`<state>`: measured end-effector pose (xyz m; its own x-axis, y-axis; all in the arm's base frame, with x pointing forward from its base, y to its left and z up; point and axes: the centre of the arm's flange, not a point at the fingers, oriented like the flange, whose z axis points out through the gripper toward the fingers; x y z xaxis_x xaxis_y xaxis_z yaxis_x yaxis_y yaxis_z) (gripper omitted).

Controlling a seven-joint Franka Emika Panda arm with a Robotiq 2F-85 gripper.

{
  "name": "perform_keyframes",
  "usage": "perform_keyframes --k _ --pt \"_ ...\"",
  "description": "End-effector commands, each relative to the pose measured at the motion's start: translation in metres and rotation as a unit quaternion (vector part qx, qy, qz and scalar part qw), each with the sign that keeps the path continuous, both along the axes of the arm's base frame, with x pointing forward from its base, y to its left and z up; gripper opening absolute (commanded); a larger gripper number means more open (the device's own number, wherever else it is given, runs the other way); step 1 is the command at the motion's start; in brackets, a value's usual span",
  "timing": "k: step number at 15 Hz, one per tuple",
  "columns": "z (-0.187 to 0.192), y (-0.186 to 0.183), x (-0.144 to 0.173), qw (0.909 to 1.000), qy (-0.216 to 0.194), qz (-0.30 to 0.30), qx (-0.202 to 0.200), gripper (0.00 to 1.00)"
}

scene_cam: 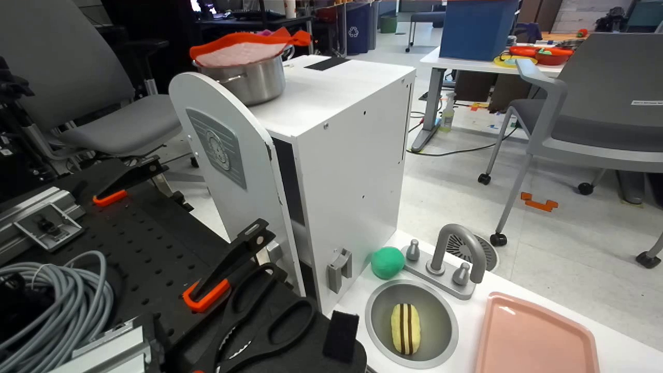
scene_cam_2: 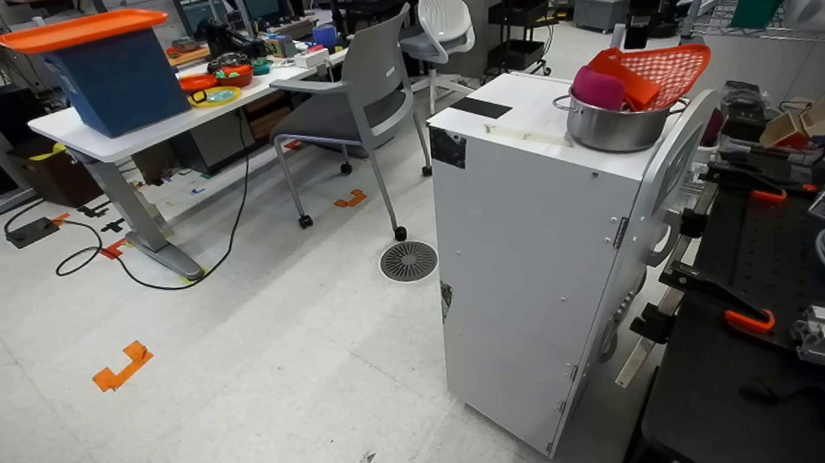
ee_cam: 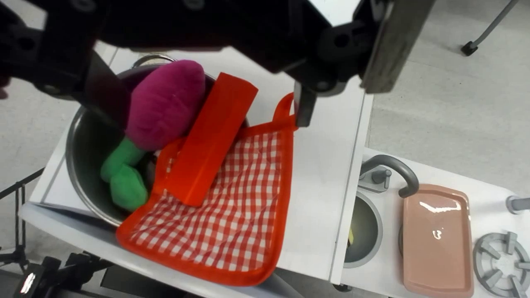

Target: Remove the red block from the pot and put it on top of the cupboard

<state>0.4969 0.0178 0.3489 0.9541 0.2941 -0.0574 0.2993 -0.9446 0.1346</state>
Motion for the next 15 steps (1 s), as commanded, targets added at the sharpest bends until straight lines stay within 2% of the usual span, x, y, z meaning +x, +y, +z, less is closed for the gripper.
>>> perform_keyframes --k 1,11,12,14,15 --pt "-0.007 0.001 0.001 0.9997 -0.001 0.022 -0.002 1.0" --pt "-0.035 0.003 0.008 0.9987 0.03 0.04 -0.013 1.0" --pt "-0.037 0.004 0.008 0.9985 0.032 0.041 -0.014 0.97" --pt "-0.041 0.005 0.009 0.9983 0.036 0.042 -0.014 0.72" --pt "-0.043 0.006 0.01 0.9982 0.038 0.043 -0.015 0.71"
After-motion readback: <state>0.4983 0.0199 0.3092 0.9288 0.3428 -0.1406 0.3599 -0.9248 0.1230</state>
